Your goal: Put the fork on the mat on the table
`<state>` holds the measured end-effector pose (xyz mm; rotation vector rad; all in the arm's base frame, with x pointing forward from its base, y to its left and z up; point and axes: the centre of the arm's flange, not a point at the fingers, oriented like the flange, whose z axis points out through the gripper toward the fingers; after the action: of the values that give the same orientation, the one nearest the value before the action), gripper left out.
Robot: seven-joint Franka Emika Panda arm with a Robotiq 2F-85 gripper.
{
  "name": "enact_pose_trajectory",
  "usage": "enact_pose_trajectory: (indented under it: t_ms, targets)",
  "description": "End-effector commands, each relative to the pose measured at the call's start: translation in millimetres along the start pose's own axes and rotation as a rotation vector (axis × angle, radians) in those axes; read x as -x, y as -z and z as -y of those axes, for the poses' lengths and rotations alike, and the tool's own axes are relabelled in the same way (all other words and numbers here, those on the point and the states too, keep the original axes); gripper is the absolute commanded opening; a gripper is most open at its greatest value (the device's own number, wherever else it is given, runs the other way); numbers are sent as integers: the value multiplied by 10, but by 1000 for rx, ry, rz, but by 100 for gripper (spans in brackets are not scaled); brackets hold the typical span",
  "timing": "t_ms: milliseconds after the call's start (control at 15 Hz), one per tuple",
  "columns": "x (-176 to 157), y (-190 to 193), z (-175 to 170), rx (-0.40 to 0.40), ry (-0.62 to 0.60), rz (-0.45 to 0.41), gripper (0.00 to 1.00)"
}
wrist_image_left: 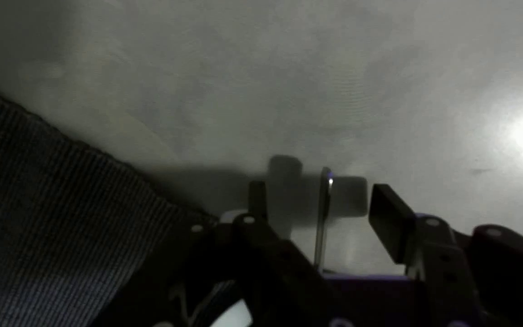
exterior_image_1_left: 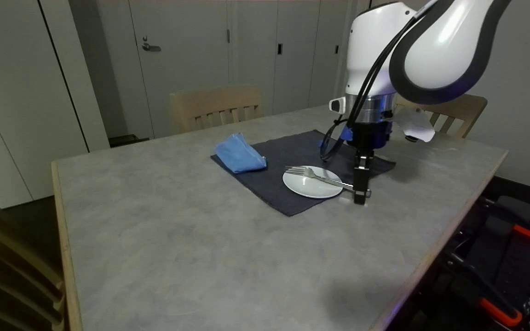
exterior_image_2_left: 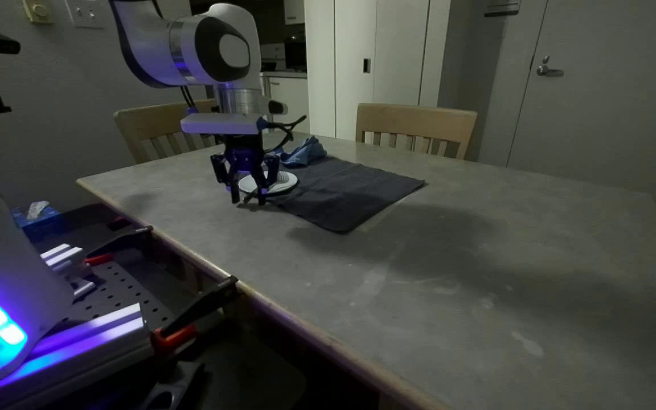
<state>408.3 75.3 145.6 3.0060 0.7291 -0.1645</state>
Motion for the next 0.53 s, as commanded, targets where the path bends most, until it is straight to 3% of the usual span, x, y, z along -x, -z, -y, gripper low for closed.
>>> enact_pose_trajectory:
  t_ms: [0, 133, 400, 467]
  targets:
    - [56, 3, 16, -20, -18, -68, 53]
    - [46, 23, 11, -24, -28, -87, 30]
    - [13, 62, -15, -27, -41, -108, 2]
    - [2, 74, -30, -27, -44, -111, 1]
